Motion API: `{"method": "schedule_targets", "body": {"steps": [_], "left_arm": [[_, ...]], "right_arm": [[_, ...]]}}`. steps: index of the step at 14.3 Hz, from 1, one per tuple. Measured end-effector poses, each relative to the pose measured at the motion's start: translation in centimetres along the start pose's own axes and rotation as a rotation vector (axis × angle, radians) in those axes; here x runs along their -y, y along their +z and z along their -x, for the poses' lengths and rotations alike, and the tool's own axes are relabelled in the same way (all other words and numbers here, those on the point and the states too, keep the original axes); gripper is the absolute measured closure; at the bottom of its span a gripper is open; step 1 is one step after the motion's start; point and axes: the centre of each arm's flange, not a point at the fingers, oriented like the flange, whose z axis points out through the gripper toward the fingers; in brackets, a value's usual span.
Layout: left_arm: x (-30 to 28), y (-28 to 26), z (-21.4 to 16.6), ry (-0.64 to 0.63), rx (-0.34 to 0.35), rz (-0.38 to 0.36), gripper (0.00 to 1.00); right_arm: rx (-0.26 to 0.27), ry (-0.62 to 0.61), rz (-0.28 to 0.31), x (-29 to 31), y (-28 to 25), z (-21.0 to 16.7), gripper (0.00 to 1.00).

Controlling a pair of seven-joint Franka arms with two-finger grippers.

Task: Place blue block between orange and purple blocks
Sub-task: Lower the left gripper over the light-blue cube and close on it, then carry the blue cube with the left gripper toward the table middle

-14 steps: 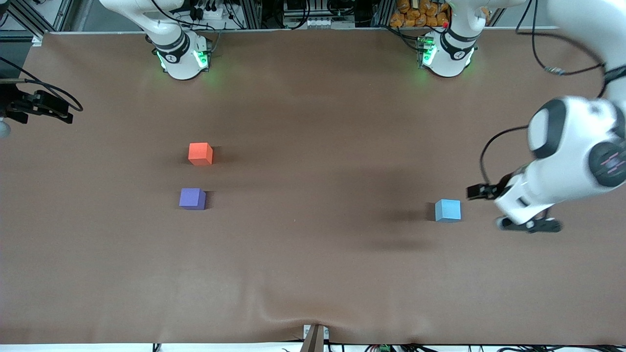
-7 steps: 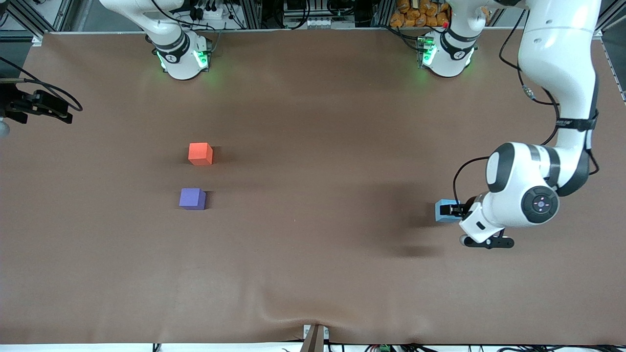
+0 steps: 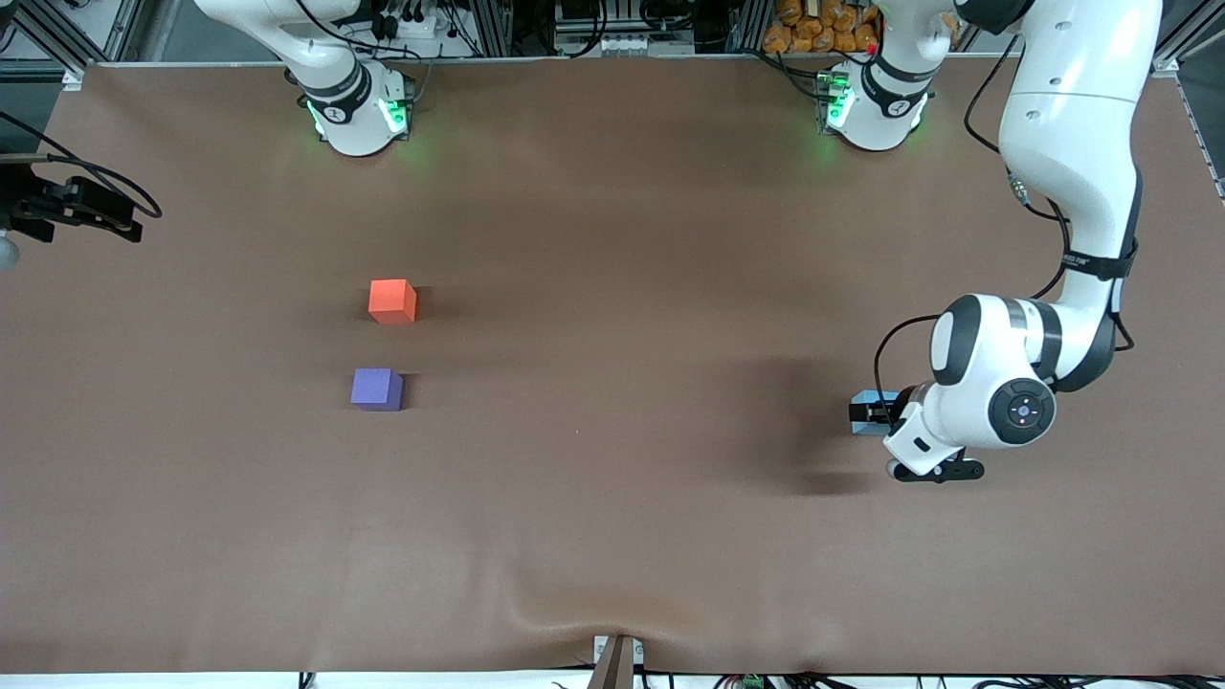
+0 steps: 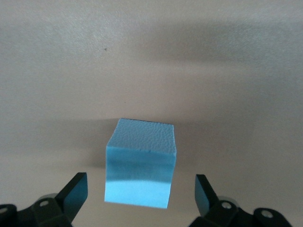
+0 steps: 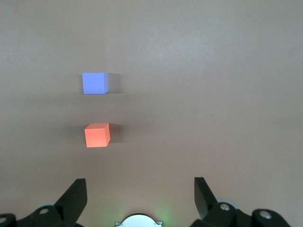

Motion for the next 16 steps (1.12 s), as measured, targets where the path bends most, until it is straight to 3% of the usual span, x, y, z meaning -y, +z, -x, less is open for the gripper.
{"method": "schedule_targets", "body": {"steps": [7,9,11,16], "left_arm": [[-0.1,3.1,-0.3,0.019,0.018,-0.031,0.00],[-0.3,3.0,-0.4,0.029,0.011,-0.042,0.16],[-0.6,2.6,-0.5,0.044,-0.002,-0.058,0.38],[-6.8,-0.6,0.9,0.097,-0.055,-0.065,0.43]], "right_arm": [[0.001,0.000,0.000,0.0,0.0,0.0,0.00],[0.001,0.000,0.000,0.0,0.0,0.0,0.00],[0.001,0.000,0.000,0.0,0.0,0.0,0.00],[0.002,0.001,0.000,0.0,0.1,0.0,0.00]]}}
